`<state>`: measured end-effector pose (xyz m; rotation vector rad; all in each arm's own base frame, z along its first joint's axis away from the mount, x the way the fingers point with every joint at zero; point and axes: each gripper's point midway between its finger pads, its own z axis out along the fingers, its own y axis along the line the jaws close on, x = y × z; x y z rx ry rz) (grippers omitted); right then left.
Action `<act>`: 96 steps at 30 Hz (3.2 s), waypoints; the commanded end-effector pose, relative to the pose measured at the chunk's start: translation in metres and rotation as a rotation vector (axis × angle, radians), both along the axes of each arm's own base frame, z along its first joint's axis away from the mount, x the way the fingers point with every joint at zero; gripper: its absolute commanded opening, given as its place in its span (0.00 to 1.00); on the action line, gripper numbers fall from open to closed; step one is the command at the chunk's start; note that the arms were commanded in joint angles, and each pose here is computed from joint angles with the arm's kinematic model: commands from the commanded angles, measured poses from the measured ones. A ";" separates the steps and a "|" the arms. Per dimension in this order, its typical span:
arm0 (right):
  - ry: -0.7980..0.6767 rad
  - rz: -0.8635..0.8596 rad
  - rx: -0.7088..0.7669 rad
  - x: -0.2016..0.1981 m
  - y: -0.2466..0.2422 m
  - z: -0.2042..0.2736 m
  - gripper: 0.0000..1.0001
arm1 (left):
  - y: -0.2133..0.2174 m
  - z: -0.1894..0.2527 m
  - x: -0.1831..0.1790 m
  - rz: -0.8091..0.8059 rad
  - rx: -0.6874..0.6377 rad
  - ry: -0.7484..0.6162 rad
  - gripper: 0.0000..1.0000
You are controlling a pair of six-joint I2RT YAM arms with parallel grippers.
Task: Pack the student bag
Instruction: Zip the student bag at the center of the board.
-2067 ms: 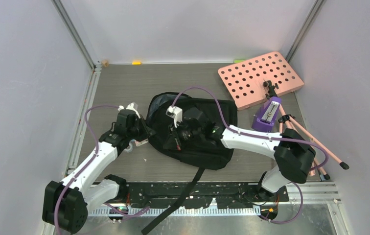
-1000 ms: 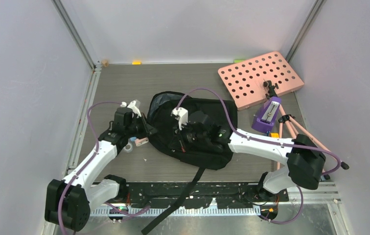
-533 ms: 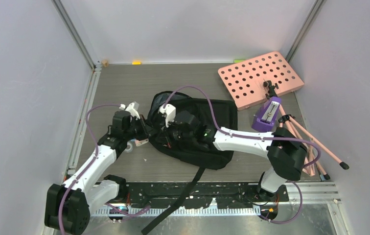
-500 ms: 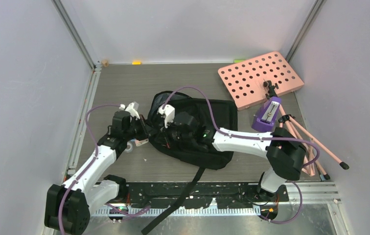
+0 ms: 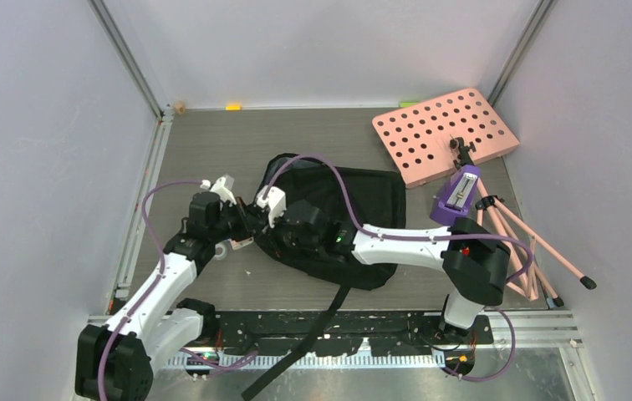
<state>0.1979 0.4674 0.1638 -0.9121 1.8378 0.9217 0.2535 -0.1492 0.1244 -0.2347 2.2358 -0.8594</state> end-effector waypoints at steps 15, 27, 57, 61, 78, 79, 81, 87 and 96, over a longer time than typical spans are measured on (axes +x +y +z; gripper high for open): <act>-0.168 -0.066 0.081 -0.022 -0.043 0.104 0.71 | 0.024 0.081 -0.013 -0.035 0.167 -0.250 0.74; -0.035 -0.190 0.047 0.009 -0.093 0.062 0.73 | -0.003 0.065 -0.045 -0.108 -0.053 -0.180 0.71; 0.234 -0.262 -0.045 0.018 -0.008 0.009 0.37 | 0.059 0.037 -0.029 0.305 0.105 -0.028 0.57; 0.225 -0.285 -0.073 0.023 -0.007 0.002 0.33 | 0.058 0.036 -0.029 0.301 0.104 -0.024 0.56; 0.210 -0.264 -0.123 0.020 0.002 -0.009 0.20 | 0.057 0.033 -0.029 0.294 0.108 -0.022 0.53; 0.206 -0.258 -0.125 0.019 0.003 -0.009 0.20 | 0.057 0.033 -0.029 0.293 0.108 -0.021 0.53; 0.205 -0.246 -0.132 0.017 0.006 -0.010 0.18 | 0.057 0.033 -0.029 0.291 0.108 -0.022 0.53; 0.208 -0.239 -0.149 0.017 0.008 -0.017 0.09 | 0.056 0.034 -0.031 0.281 0.104 -0.026 0.53; 0.165 -0.211 -0.005 0.012 0.003 0.016 0.00 | 0.038 0.052 -0.033 0.199 0.007 -0.113 0.51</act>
